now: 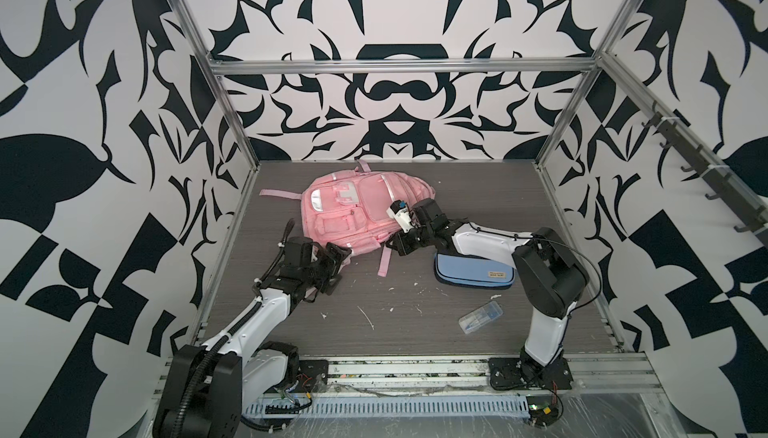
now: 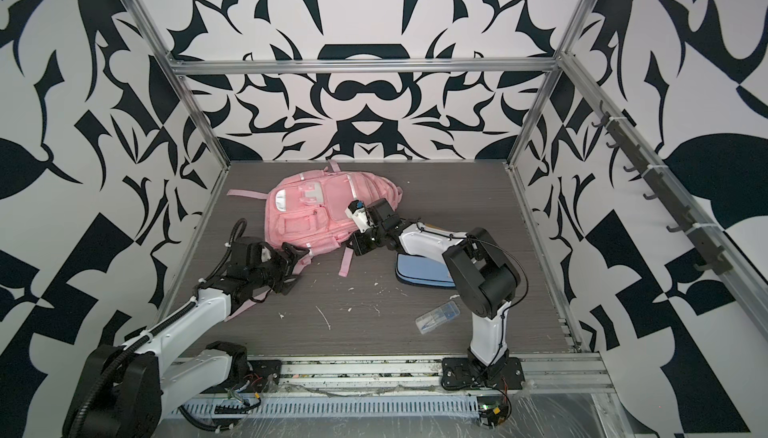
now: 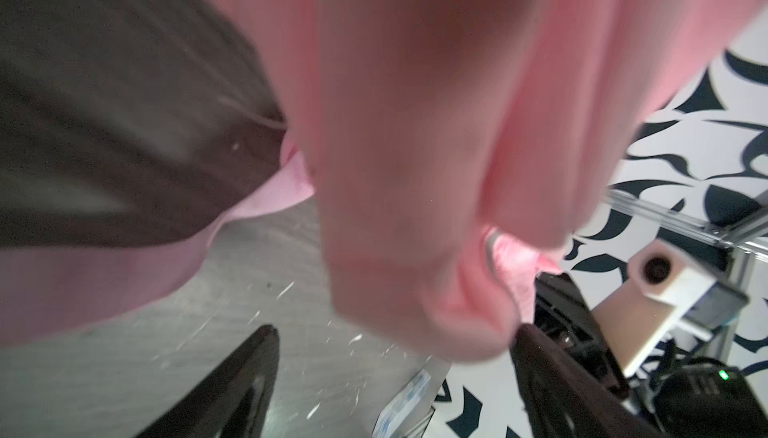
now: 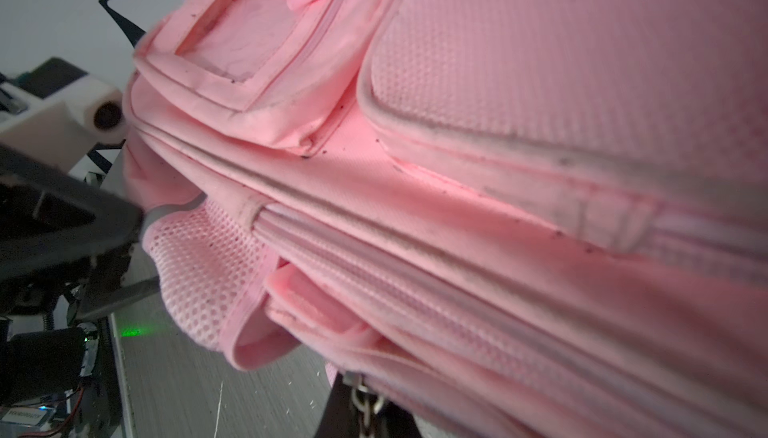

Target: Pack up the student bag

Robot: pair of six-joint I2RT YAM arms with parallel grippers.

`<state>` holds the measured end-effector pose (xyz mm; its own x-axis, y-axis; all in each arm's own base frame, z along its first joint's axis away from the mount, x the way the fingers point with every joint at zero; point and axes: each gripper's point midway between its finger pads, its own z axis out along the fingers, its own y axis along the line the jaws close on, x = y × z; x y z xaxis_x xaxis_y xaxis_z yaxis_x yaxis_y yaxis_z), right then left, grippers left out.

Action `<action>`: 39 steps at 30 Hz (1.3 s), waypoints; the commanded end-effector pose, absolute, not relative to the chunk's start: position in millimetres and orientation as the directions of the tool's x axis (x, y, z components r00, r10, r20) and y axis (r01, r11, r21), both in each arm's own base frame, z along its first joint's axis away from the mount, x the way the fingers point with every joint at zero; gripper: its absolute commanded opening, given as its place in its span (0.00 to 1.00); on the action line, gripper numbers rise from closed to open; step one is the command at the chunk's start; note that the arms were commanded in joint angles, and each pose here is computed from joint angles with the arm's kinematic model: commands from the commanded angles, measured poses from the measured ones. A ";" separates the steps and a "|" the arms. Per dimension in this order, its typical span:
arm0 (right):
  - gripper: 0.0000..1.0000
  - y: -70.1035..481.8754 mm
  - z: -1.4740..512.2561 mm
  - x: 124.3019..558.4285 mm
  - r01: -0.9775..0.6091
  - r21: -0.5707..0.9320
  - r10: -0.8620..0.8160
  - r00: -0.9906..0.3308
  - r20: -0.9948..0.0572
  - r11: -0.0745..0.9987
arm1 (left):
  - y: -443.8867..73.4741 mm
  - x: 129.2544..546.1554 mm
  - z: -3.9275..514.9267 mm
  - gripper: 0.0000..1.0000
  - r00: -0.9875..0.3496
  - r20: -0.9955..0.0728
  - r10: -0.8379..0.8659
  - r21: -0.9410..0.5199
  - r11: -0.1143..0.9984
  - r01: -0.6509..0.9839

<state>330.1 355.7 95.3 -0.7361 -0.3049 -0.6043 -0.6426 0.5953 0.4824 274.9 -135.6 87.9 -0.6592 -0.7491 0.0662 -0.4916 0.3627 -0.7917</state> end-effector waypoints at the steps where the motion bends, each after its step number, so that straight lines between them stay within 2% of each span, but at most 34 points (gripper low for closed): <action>1: 0.00 362.4 130.9 321.3 -0.707 0.458 -0.308 -0.671 -0.674 0.539 | -131.2 301.1 95.2 0.90 -0.630 -0.003 -0.776 -0.834 0.350 -0.427; 2: 0.00 362.6 130.3 319.0 -0.709 0.457 -0.312 -0.670 -0.673 0.537 | -133.0 303.6 93.6 0.87 -0.637 0.000 -0.771 -0.832 0.353 -0.428; 3: 0.00 362.7 129.4 316.9 -0.710 0.458 -0.316 -0.671 -0.671 0.536 | -134.9 306.4 93.4 0.79 -0.643 0.002 -0.766 -0.835 0.353 -0.423; 5: 0.00 362.0 128.3 315.8 -0.708 0.454 -0.321 -0.673 -0.667 0.541 | -137.9 311.9 93.0 0.54 -0.649 0.003 -0.761 -0.841 0.349 -0.413; 7: 0.00 360.0 128.6 315.8 -0.705 0.449 -0.320 -0.673 -0.667 0.548 | -137.7 314.7 93.1 0.35 -0.647 -0.002 -0.762 -0.841 0.351 -0.411; 10: 0.00 355.8 126.9 314.8 -0.694 0.448 -0.325 -0.685 -0.652 0.564 | -129.6 314.5 94.6 0.12 -0.626 -0.027 -0.780 -0.833 0.363 -0.417; 11: 0.00 351.0 124.3 314.9 -0.681 0.451 -0.327 -0.698 -0.637 0.576 | -123.4 314.4 96.5 0.00 -0.608 -0.045 -0.793 -0.832 0.367 -0.416; 15: 0.00 311.4 110.9 322.8 -0.597 0.455 -0.286 -0.761 -0.582 0.660 | -93.8 313.8 102.5 0.00 -0.542 -0.101 -0.834 -0.828 0.373 -0.420; 20: 0.00 259.6 106.6 330.0 -0.530 0.419 -0.264 -0.797 -0.543 0.737 | -61.0 316.5 96.1 0.00 -0.477 -0.072 -0.876 -0.835 0.314 -0.451; 27: 0.00 200.7 106.8 353.6 -0.431 0.345 -0.219 -0.831 -0.511 0.834 | -23.9 327.8 100.5 0.00 -0.438 -0.101 -0.893 -0.817 0.326 -0.476; 31: 0.00 193.6 110.3 355.3 -0.479 0.293 -0.291 -0.812 -0.507 0.827 | -9.1 343.7 104.0 0.00 -0.444 -0.122 -0.888 -0.810 0.348 -0.472; 35: 0.00 212.9 115.4 346.5 -0.565 0.320 -0.362 -0.778 -0.514 0.760 | -19.8 362.2 110.8 0.00 -0.509 -0.112 -0.854 -0.832 0.361 -0.422; 39: 0.00 219.8 116.3 349.9 -0.564 0.281 -0.365 -0.766 -0.529 0.777 | -22.5 353.2 109.5 0.00 -0.518 -0.116 -0.848 -0.820 0.375 -0.432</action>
<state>341.9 233.1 106.1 -0.7756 -0.3581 -0.5198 -0.5787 0.7322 0.3591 336.5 -56.1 96.9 -0.6171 -0.7863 0.0297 -0.4489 0.3208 -0.8340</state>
